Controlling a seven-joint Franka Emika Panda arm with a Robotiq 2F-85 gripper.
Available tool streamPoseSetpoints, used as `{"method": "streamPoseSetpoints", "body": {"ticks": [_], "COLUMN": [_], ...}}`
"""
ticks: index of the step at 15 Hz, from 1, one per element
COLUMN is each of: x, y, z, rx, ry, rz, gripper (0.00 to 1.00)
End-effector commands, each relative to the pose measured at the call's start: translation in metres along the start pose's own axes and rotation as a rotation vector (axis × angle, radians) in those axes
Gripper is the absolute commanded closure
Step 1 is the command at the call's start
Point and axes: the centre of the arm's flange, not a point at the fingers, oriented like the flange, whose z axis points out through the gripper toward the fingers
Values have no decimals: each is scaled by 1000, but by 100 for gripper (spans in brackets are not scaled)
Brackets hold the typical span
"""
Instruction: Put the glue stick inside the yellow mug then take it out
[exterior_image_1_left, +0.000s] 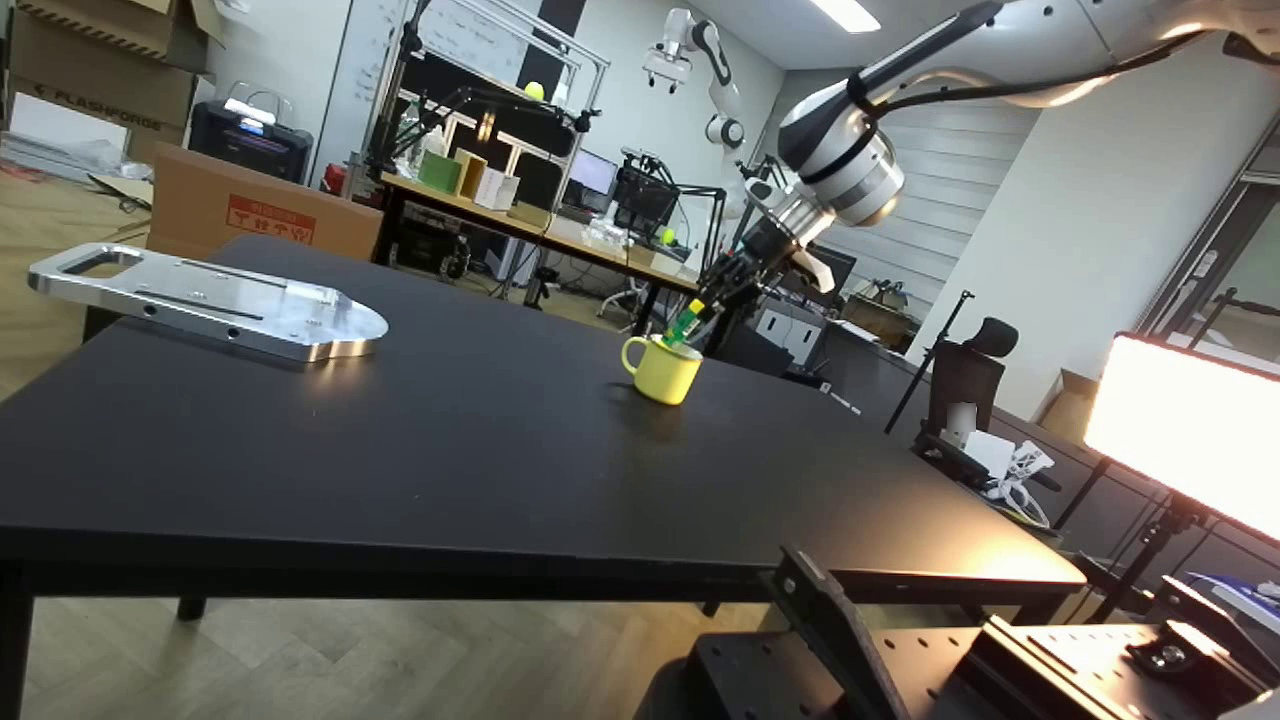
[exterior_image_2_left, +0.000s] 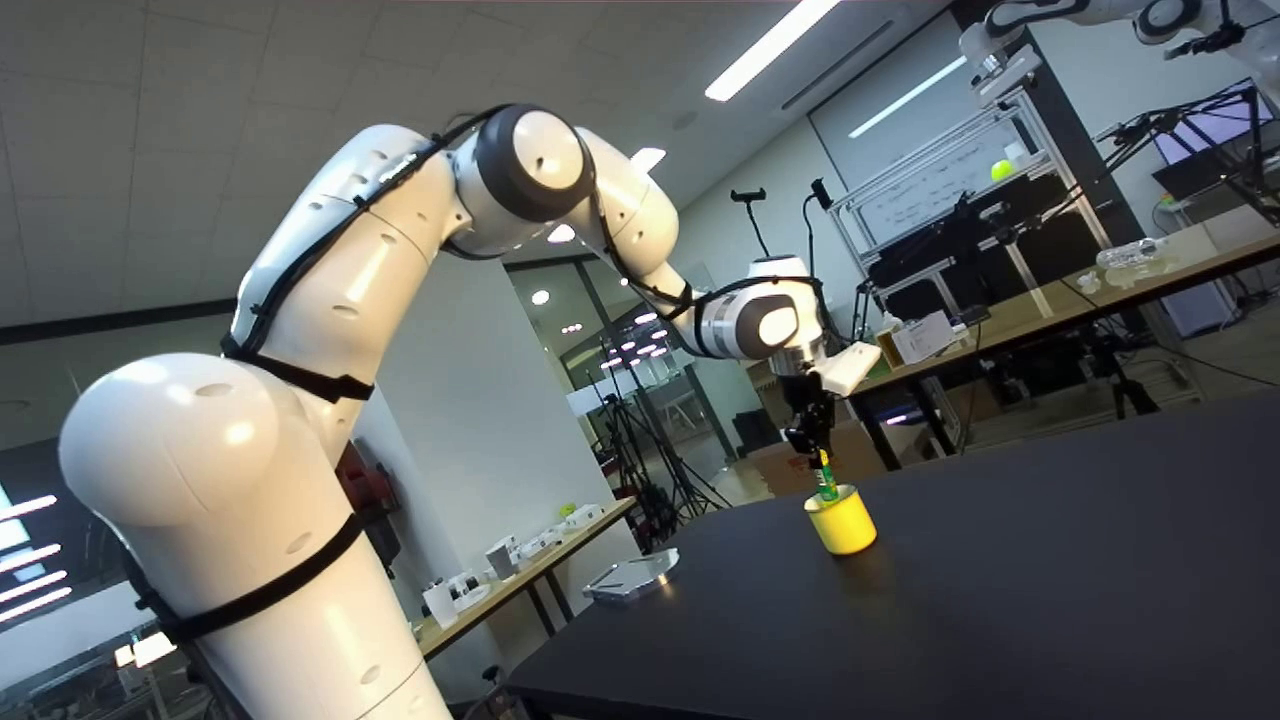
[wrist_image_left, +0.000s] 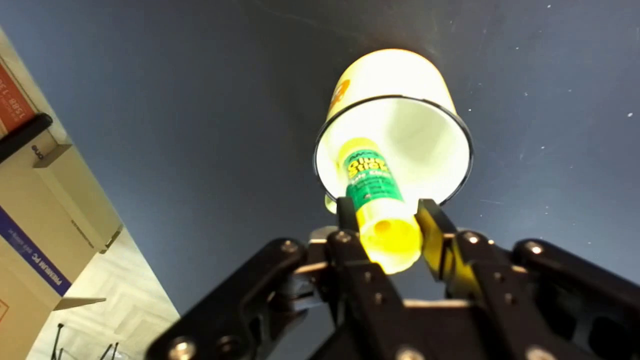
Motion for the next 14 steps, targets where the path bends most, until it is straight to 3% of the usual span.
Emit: {"method": "streamPoseSetpoints", "body": {"ticks": [1, 6, 8, 10, 14], "x": [27, 25, 13, -9, -65], "y": [-6, -2, 0, 4, 15], "z": [-41, -81, -92, -99, -100], "rx": [14, 14, 3, -10, 55], "ry": [-118, -203, -282, -357, -477], "rz": [-77, -141, -146, -131, -74], "gripper": [91, 91, 91, 91, 91]}}
